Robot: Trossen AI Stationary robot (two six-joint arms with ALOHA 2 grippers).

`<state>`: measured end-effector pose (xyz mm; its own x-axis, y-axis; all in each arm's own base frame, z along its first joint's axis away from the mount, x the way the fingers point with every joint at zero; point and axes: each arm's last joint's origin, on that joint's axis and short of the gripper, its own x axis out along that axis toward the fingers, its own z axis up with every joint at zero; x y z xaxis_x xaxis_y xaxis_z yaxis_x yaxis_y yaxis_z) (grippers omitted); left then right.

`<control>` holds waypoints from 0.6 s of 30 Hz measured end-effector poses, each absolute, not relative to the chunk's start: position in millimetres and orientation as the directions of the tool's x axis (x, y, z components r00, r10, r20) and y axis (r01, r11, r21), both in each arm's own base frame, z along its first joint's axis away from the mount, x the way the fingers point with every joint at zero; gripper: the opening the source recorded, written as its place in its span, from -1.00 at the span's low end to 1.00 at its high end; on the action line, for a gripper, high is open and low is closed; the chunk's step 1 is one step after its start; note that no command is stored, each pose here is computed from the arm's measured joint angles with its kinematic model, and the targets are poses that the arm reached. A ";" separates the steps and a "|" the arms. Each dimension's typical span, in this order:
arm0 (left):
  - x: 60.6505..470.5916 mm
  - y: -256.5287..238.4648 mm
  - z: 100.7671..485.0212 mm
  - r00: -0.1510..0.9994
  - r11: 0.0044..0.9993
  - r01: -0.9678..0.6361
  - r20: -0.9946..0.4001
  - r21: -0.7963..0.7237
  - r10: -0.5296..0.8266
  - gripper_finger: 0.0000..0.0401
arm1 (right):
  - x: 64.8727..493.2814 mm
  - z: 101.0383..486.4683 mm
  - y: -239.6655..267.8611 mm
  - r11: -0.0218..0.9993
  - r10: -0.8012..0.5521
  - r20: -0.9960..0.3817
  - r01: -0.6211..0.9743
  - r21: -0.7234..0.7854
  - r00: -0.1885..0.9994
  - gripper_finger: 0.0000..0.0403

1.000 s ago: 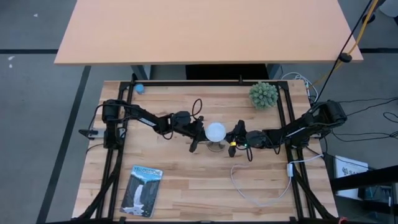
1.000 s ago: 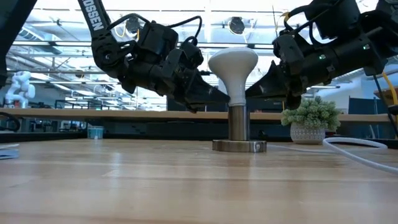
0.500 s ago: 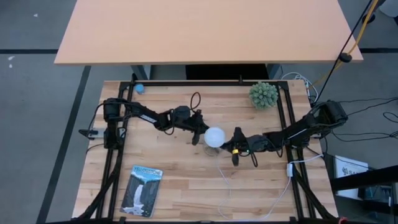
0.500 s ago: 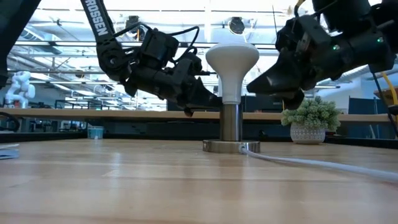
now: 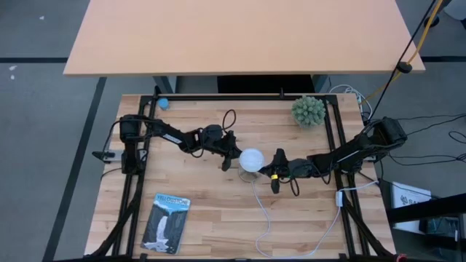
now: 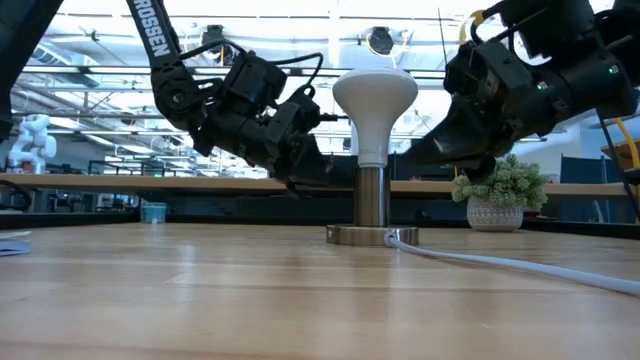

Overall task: Screw lightbulb
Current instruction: Insert the lightbulb into the lamp

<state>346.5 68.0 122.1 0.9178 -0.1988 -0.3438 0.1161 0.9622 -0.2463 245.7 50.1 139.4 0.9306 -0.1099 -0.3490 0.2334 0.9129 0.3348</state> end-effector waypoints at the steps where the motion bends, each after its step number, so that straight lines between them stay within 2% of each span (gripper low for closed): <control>1: 345.2 67.8 120.6 0.912 0.961 0.114 -0.357 -0.253 -0.202 -1.00 | 245.2 138.2 50.0 0.910 -0.111 -0.360 0.241 0.338 0.926 -1.00; 6: 339.7 59.5 113.6 0.860 0.924 0.176 -0.404 -0.339 -0.312 -1.00 | 242.9 133.1 49.3 0.897 -0.116 -0.408 0.272 0.348 0.905 -1.00; 10: 340.9 41.1 111.1 0.828 0.918 0.233 -0.430 -0.320 -0.360 -1.00 | 243.1 133.7 49.3 0.896 -0.116 -0.403 0.270 0.351 0.908 -1.00; 18: 343.8 14.9 107.1 0.840 0.978 0.182 -0.500 -0.106 -0.211 -1.00 | 243.2 133.7 49.2 0.900 -0.116 -0.403 0.268 0.343 0.908 -1.00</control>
<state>343.8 14.9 107.1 0.8403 -0.2106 -0.4996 0.1819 0.9776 -0.1062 243.2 49.2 133.7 0.9078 -0.1165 -0.4029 0.2679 0.9002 0.3433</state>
